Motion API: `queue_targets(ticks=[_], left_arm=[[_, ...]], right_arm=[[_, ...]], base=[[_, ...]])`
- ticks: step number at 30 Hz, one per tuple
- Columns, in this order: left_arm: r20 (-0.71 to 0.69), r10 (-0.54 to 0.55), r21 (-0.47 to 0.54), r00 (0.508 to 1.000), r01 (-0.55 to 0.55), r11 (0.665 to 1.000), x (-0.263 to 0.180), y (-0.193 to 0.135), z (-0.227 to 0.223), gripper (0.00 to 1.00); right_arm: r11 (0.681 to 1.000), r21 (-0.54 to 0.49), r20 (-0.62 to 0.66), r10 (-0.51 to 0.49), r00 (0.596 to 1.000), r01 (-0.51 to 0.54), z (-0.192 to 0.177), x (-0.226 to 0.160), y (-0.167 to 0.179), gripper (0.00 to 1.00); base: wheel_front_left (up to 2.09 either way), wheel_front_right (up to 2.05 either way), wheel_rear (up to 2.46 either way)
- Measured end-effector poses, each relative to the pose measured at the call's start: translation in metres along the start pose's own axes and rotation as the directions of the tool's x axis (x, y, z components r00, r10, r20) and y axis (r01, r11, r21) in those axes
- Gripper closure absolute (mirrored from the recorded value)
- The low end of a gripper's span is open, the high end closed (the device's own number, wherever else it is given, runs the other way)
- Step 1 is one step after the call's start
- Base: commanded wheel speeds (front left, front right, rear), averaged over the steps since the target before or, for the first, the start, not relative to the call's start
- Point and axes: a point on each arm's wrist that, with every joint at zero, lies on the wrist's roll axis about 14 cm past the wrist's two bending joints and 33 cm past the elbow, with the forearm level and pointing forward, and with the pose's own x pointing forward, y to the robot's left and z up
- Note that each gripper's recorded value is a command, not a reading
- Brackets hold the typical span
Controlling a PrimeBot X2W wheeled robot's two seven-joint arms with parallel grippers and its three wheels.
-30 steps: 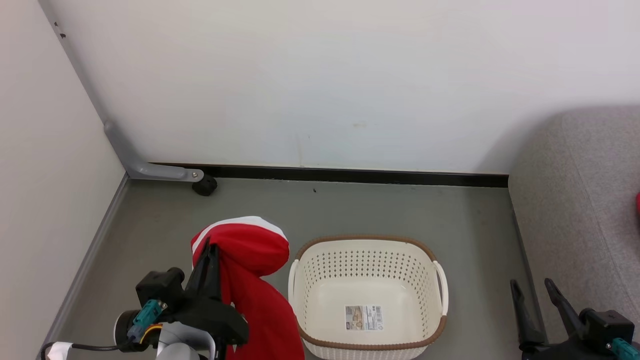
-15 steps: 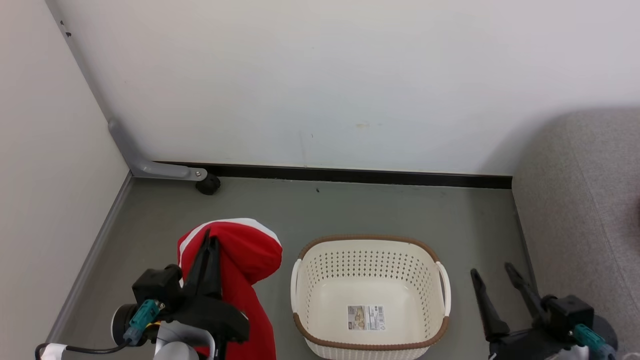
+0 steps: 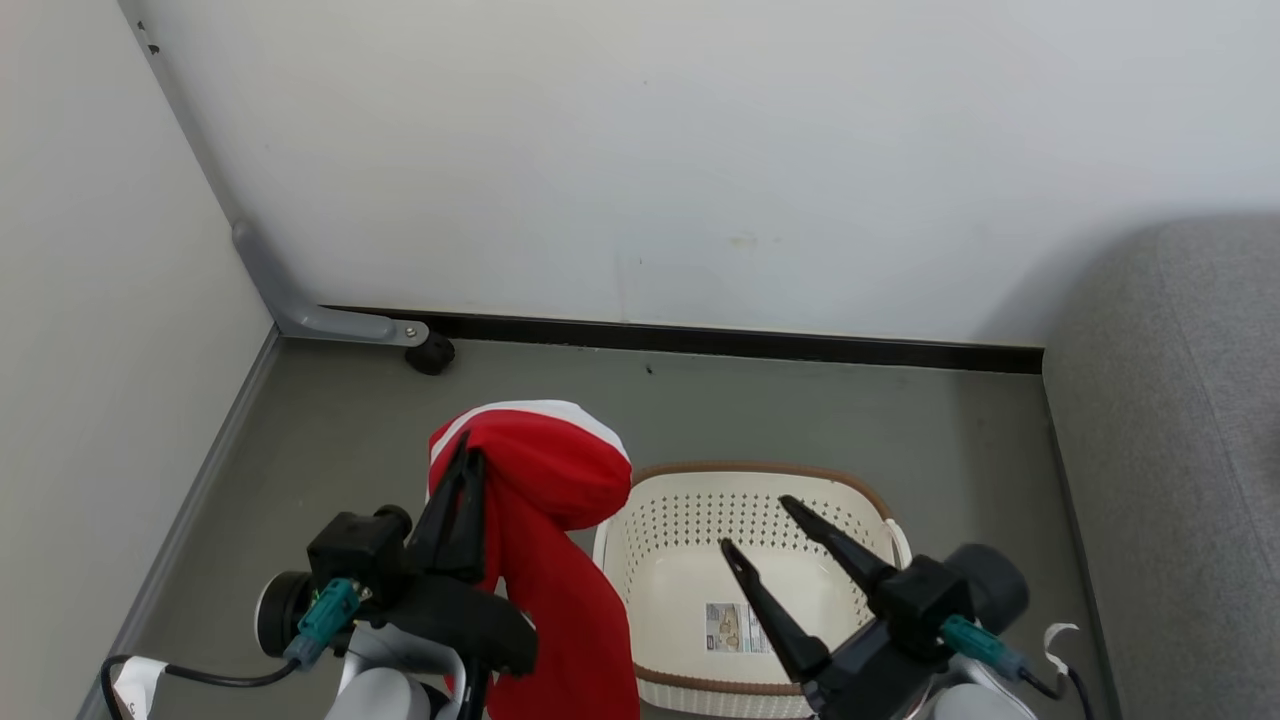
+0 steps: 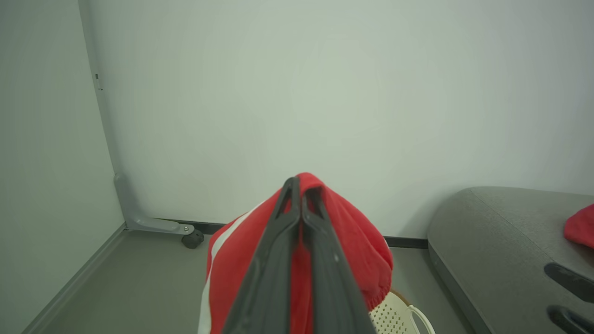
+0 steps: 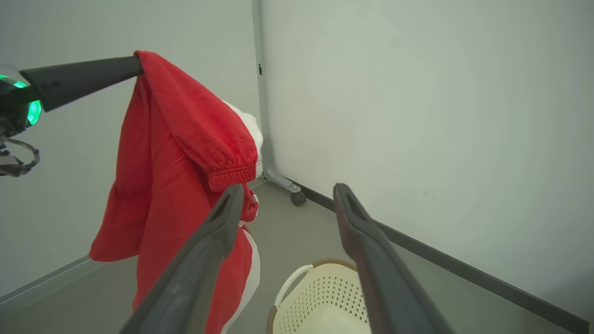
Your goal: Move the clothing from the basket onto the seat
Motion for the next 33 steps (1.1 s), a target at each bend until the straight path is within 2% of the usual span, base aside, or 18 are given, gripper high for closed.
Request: queue_targets(ticks=[5,14,21,33], left_arm=[[0.000,-0.036,0.002,0.999,0.036,0.999,0.001,-0.013,0.004,1.00],[0.001,-0.084,-0.001,0.996,0.084,0.996,0.003,-0.030,0.010,1.00],[-0.008,-0.115,0.004,0.993,0.115,0.993,0.002,-0.041,0.011,1.00],[-0.016,-0.223,-0.007,0.975,0.223,0.975,-0.003,-0.074,0.014,1.00]], right_arm=[[0.991,-0.044,0.016,0.126,0.992,-0.125,0.010,0.017,0.030,0.00],[0.961,-0.113,0.042,0.257,0.965,-0.251,0.031,0.041,0.054,0.00],[0.948,-0.139,0.012,0.292,0.956,-0.288,0.027,0.045,0.054,0.00],[0.944,-0.127,-0.008,0.307,0.952,-0.305,0.023,0.048,0.051,0.00]], base=[[0.00,0.00,0.00],[0.00,0.00,0.00],[0.00,0.00,0.00],[0.00,0.00,0.00]])
